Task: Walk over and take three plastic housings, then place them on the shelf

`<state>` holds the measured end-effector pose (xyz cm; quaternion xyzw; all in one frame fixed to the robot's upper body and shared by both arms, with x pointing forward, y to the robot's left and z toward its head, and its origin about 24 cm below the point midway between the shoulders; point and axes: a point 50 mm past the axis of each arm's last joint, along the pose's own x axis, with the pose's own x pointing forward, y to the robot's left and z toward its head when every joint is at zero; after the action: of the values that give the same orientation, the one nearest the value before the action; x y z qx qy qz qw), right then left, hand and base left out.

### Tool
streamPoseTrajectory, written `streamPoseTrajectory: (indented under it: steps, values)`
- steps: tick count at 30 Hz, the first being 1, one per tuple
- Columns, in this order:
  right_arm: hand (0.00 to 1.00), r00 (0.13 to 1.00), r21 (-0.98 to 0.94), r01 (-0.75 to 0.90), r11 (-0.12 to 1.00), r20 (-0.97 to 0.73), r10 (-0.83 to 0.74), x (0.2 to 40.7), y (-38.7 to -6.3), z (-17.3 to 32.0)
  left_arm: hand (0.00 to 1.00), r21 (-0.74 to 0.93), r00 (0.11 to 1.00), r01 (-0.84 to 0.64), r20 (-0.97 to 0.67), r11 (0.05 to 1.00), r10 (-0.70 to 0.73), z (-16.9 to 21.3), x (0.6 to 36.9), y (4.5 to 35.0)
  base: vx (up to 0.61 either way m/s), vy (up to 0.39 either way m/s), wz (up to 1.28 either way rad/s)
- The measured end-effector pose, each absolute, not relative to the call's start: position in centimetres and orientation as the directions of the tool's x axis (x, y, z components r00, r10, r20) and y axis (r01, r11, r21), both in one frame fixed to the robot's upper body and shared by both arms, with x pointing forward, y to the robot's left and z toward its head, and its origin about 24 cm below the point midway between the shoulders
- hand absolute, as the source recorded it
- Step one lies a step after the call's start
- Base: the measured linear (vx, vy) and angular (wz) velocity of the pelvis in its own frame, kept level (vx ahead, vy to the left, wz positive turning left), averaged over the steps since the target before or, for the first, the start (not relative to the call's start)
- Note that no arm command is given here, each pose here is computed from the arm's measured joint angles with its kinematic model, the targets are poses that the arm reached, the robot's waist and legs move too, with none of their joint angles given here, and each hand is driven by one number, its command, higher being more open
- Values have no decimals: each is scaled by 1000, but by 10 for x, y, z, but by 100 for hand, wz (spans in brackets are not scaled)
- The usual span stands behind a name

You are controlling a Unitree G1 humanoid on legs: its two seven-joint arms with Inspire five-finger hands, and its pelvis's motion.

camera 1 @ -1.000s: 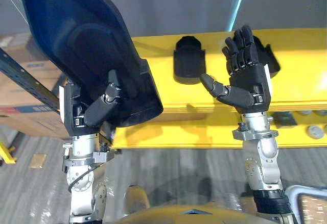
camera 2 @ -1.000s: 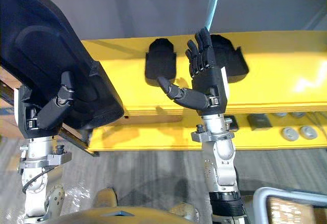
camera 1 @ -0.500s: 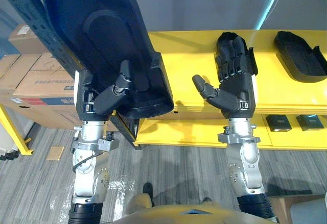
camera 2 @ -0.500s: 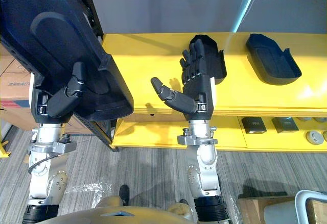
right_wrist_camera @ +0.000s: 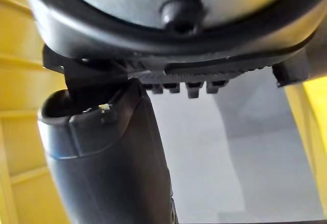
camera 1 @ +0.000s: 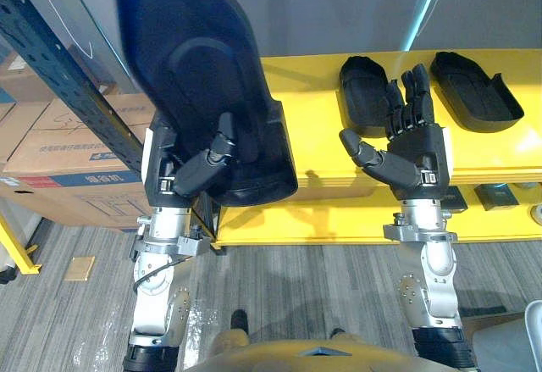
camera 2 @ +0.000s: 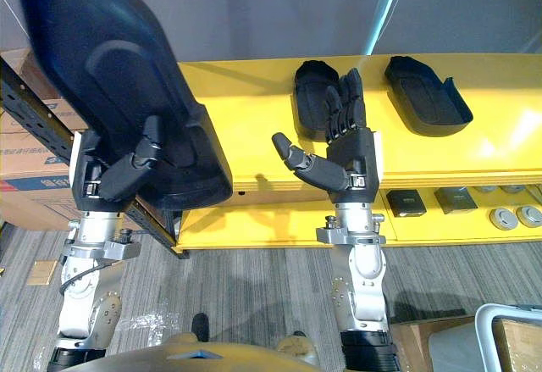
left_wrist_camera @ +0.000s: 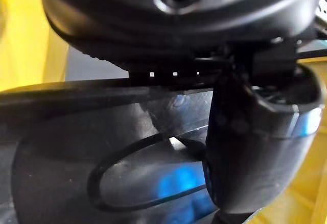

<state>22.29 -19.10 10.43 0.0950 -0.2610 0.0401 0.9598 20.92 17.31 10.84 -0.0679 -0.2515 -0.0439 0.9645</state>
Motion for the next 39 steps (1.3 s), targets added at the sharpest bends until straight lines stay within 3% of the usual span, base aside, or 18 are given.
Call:
streamPoseTrajectory:
  steps: [10, 16, 21, 28, 39]
  values:
    - [100, 878, 77, -190, 979, 460, 134, 216, -205, 99, 0, -89, 961, -43, 269, 995, 65, 66, 234, 204, -57, -18, -14]
    - [100, 841, 68, -183, 981, 527, 120, 228, -207, 118, 0, -67, 931, 35, 364, 997, -8, 97, 260, 198, -96, 72, -29]
    - [100, 809, 45, -292, 955, 543, 222, 226, -179, 123, 0, -60, 927, 32, 375, 998, -7, 110, 279, 202, -47, 80, -8]
    - [100, 733, -55, -303, 952, 625, 269, 246, -172, 157, 0, -111, 904, -41, 420, 993, 85, 146, 322, 206, -64, 2, 1]
    - [100, 743, -29, -392, 919, 579, 335, 246, -151, 154, 0, -228, 859, -137, 458, 964, 231, 192, 346, 206, -4, -15, -11]
